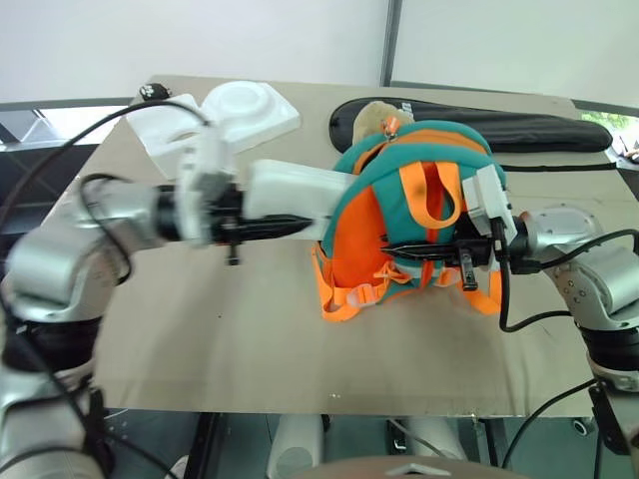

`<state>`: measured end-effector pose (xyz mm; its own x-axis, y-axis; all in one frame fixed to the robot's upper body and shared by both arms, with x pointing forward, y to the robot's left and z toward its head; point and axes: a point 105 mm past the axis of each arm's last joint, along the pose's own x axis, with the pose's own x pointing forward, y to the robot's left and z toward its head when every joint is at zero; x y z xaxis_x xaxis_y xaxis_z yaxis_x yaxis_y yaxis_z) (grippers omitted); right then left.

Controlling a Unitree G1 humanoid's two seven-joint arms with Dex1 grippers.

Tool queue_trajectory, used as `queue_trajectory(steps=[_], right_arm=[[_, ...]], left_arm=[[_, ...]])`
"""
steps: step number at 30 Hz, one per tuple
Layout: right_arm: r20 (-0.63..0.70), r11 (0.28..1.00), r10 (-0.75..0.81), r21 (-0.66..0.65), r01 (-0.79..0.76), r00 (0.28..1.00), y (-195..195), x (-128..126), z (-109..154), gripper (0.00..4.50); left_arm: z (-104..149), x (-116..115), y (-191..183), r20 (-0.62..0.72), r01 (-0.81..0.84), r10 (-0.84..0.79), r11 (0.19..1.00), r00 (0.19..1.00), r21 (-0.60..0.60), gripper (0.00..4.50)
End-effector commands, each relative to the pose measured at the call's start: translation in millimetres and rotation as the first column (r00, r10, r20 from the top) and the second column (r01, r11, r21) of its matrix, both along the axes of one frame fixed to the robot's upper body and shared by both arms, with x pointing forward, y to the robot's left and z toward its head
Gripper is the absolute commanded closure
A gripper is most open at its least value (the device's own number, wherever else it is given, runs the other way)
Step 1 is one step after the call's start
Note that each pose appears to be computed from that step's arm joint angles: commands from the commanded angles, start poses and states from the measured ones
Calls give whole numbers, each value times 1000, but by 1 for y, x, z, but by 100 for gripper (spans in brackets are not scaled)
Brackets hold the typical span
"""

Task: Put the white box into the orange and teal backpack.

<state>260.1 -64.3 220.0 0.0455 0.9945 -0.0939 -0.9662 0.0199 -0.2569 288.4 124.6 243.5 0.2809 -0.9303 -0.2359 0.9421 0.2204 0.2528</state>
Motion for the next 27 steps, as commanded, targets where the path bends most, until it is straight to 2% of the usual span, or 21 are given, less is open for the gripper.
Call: queue_trajectory(steps=[1, 3, 5, 8, 10, 11, 12, 14, 17, 21, 22, 24, 25, 27], right_arm=[[72, 1000, -11, 19, 10, 997, 4, -3, 11, 450], [71, 998, -57, 22, 55, 996, 2, 1, 8, 450], [12, 993, -104, 52, 103, 995, -1, 5, 5, 450], [-10, 985, -172, 32, 172, 985, -8, 12, 0, 450], [-15, 977, -214, 22, 214, 977, -11, 17, -4, 450], [-18, 973, -228, 18, 228, 974, -13, 19, -6, 450], [-16, 970, -240, 15, 241, 971, -14, 20, -8, 450], [-12, 969, -247, 15, 247, 969, -16, 21, -8, 450], [-4, 968, -249, 15, 249, 969, -19, 20, -8, 450], [-10, 981, -194, -11, 194, 981, -20, 11, -7, 450], [-6, 984, -177, -33, 177, 984, -20, 7, -9, 450], [6, 984, -156, -83, 156, 988, -21, 2, -17, 450], [9, 984, -152, -96, 152, 988, -20, 1, -20, 450], [11, 984, -148, -104, 148, 989, -19, 0, -22, 450]], left_arm=[[-4, 20, -40, 128, -7, -6, 995, 992, 102, 344], [-13, 37, -55, 180, -41, 13, 987, 984, 158, 344], [-18, 41, -57, 133, -40, 20, 988, 991, 152, 244], [-6, 44, -35, 104, -85, 76, 992, 992, 93, 125], [20, 30, -9, -44, -69, 66, 995, 997, -74, 23], [31, 20, 4, -114, -52, 37, 990, 993, -133, 4], [42, 12, 20, -172, -52, 19, 980, 985, -192, 4], [53, 1, 40, -223, -51, -3, 971, 975, -235, 4], [67, -7, 48, -198, -20, -32, 967, 980, -254, 4], [78, 30, 38, -79, -91, 77, 977, 994, -191, 4], [83, 38, 32, -111, -101, 77, 967, 991, -233, 4], [88, 44, 15, -267, -90, 2, 944, 964, -318, 4], [84, 49, 6, -370, -116, -15, 937, 929, -330, 4], [78, 58, -4, -480, -174, -8, 926, 877, -334, 4]])
